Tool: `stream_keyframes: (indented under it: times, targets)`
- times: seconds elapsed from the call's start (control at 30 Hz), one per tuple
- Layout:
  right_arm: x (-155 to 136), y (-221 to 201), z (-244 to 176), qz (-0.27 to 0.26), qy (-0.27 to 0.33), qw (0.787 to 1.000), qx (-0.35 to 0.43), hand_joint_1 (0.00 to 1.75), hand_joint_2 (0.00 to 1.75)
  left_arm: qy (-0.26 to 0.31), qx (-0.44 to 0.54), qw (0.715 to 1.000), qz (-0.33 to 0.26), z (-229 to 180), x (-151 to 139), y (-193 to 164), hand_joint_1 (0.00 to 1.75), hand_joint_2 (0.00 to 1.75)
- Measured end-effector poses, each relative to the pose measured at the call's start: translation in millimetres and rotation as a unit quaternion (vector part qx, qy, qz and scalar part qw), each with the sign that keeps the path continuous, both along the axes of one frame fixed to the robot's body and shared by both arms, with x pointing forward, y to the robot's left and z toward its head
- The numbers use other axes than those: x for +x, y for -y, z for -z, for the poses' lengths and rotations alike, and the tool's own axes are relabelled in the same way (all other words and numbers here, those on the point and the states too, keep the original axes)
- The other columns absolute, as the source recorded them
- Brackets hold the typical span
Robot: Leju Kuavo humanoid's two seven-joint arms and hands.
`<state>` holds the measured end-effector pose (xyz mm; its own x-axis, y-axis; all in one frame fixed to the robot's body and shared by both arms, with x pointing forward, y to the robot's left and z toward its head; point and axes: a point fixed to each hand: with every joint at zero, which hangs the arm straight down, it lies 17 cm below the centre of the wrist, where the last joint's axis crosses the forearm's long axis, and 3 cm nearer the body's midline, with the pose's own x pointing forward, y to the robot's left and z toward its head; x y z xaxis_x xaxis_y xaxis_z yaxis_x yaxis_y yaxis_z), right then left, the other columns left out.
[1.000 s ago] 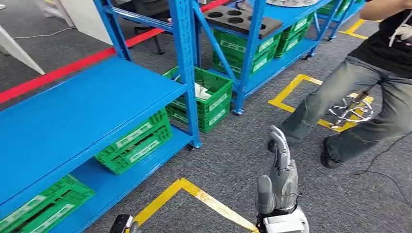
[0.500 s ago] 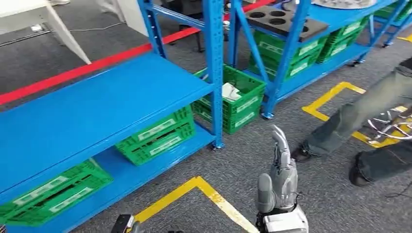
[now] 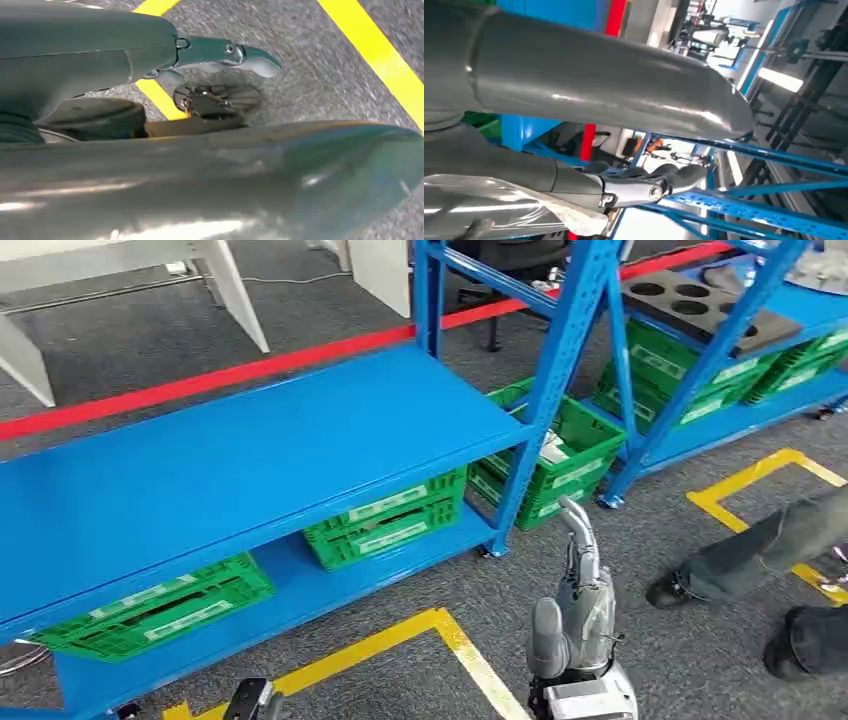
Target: Take the parts from the cabinet and place them on the table.
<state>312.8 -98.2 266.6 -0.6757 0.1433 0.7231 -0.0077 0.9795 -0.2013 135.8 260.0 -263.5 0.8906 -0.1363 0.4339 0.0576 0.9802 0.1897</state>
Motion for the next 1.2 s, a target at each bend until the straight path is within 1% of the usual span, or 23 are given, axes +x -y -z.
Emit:
stream_keyframes:
  times: [0.17,0.3,0.4,0.57,0.7,0.83,0.9,1.2]
  targets:
    - [0.2,0.1,-0.5,0.0,0.001,1.0,0.0,0.0,0.0,0.002,0.0,1.0,0.0,-0.6,2.8,-0.5,0.0,0.0]
    - [0.7,0.6,-0.6,0.001,0.001,1.0,0.0,0.0,0.0,-0.003,0.003,1.0,-0.001,1.0,-3.8,-4.0,0.0,0.0]
    - [0.2,0.7,0.3,0.001,0.0,1.0,0.0,0.0,0.0,0.001,0.001,1.0,0.001,-0.1,0.8,-1.0,0.0,0.0]
    - [0.3,0.8,0.0,0.002,0.0,1.0,0.0,0.0,0.0,-0.002,0.0,1.0,0.003,0.7,-3.2,0.1,0.0,0.0]
    - [0.3,0.9,-0.5,0.002,0.001,1.0,0.0,0.0,0.0,0.001,0.002,1.0,0.002,-0.2,1.5,-2.1,0.0,0.0]
    - [0.7,0.9,-2.4,0.002,0.004,1.0,0.0,0.0,0.0,-0.003,0.003,1.0,0.002,1.2,-4.9,-2.8,0.0,0.0]
    - [0.1,0.9,-1.1,0.002,0.002,1.0,-0.001,0.0,0.0,0.0,0.002,1.0,0.002,0.1,-0.3,-1.6,0.0,0.0]
    - [-0.3,1.3,0.8,0.002,-0.001,1.0,0.0,0.0,0.0,0.0,-0.001,1.0,0.003,-0.2,0.4,1.4,0.0,0.0]
